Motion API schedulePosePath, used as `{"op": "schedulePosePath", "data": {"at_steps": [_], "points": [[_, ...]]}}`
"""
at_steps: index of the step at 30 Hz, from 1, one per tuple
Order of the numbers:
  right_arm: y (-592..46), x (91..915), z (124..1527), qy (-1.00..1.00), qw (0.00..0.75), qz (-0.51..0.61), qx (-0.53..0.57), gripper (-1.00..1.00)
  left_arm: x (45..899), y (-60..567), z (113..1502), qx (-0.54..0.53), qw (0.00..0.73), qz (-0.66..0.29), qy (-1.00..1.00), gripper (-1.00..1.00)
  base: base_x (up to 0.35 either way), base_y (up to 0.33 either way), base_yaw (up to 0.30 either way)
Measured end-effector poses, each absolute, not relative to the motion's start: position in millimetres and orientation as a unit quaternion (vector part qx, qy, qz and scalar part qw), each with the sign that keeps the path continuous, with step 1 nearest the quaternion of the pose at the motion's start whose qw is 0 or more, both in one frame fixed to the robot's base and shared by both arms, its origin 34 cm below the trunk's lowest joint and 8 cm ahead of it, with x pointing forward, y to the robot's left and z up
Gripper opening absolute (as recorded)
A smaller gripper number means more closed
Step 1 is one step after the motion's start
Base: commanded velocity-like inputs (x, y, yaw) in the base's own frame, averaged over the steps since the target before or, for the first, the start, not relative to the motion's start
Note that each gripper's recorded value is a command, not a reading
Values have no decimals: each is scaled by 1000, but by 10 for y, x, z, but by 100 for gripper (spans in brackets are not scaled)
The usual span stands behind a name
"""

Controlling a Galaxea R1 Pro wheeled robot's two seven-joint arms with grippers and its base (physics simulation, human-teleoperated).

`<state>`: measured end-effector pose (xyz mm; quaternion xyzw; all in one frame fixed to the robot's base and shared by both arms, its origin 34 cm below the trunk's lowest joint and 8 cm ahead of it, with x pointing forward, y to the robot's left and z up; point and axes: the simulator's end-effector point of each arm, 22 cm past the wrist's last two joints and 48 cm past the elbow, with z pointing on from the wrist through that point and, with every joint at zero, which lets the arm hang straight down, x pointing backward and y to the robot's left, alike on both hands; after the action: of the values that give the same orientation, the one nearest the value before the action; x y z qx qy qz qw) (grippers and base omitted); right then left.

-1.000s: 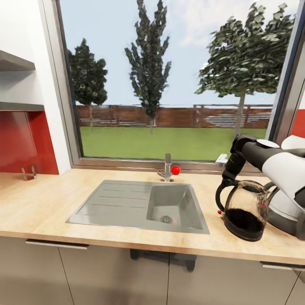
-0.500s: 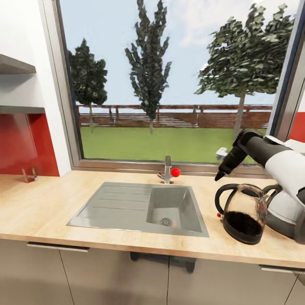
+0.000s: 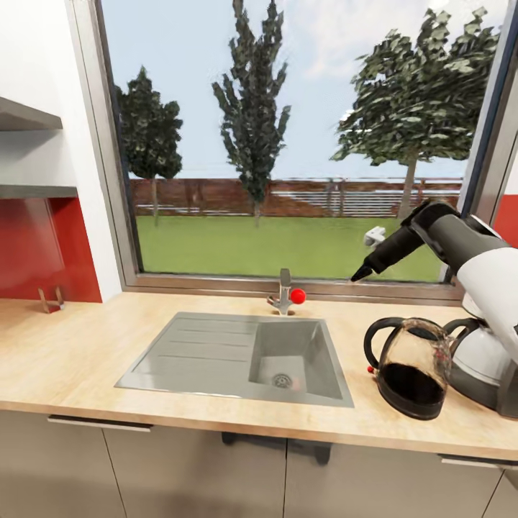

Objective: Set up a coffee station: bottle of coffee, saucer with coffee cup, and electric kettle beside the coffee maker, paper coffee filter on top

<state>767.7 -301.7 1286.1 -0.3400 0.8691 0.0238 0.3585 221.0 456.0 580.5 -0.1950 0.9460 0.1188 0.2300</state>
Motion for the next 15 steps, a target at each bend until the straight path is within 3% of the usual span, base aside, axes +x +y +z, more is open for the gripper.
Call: {"op": "schedulePosePath", "data": {"at_steps": [5,15], "points": [[-3031,7724,13048,860,390,38,-327,100,2215,4602,5844,-201,232,122,944,100,0,0,0],[-3641,7974,13392,861,442,-55,-245,100,2217,4748,6011,-200,234,130,942,100,0,0,0]]}}
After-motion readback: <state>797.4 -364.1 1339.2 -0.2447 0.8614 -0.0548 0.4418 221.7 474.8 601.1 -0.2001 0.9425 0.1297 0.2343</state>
